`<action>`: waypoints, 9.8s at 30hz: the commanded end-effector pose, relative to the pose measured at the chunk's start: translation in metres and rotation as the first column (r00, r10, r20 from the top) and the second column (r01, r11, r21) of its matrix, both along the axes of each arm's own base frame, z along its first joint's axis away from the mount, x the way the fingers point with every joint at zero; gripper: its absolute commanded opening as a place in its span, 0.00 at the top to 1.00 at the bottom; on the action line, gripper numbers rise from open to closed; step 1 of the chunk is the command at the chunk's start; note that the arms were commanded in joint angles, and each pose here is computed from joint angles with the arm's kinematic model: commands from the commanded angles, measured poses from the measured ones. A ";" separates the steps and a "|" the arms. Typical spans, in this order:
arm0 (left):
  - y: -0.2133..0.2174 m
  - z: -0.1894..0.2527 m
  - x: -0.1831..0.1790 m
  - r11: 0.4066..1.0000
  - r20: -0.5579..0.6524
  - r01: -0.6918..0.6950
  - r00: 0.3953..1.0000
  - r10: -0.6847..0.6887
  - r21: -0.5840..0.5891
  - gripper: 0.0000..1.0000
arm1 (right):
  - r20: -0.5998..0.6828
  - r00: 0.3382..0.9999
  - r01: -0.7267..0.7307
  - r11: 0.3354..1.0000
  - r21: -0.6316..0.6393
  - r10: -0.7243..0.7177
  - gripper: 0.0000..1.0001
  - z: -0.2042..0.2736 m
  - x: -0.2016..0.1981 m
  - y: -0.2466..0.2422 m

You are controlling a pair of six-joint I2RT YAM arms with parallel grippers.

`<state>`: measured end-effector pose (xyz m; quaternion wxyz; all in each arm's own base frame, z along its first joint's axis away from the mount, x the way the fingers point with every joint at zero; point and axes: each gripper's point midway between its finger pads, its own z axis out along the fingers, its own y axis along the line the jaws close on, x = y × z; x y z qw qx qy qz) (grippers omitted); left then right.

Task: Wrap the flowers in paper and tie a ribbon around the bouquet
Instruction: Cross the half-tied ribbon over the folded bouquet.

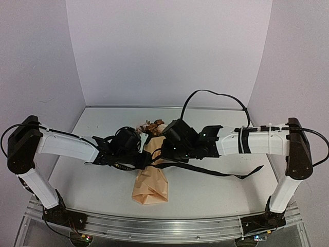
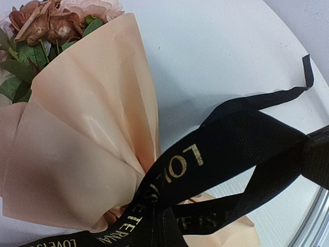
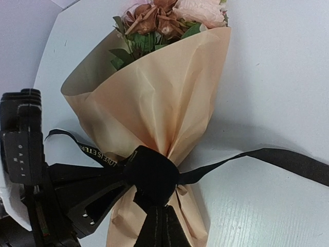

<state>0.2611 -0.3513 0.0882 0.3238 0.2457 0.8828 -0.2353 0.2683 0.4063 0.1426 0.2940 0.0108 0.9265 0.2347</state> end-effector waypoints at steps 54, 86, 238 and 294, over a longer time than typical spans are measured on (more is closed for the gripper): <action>0.024 0.036 0.019 0.953 -0.206 -0.130 0.976 0.075 -0.272 0.63 | -0.093 0.996 0.017 0.995 0.097 -0.008 1.00 0.015 0.058 0.022; 0.031 -0.039 0.109 0.922 -0.481 -0.284 0.867 0.129 -0.265 0.93 | -0.115 0.991 0.060 0.998 -0.033 -0.064 1.00 -0.015 0.060 0.004; -0.008 0.051 0.018 0.964 0.200 0.233 0.958 -0.206 -0.125 1.00 | -0.145 0.785 0.580 0.797 -0.171 -0.602 1.00 -0.048 0.068 -0.220; 0.007 0.028 -0.005 0.933 0.237 0.233 0.956 -0.170 -0.273 1.00 | -0.212 0.945 -0.188 0.942 0.277 0.250 0.24 0.058 0.047 0.057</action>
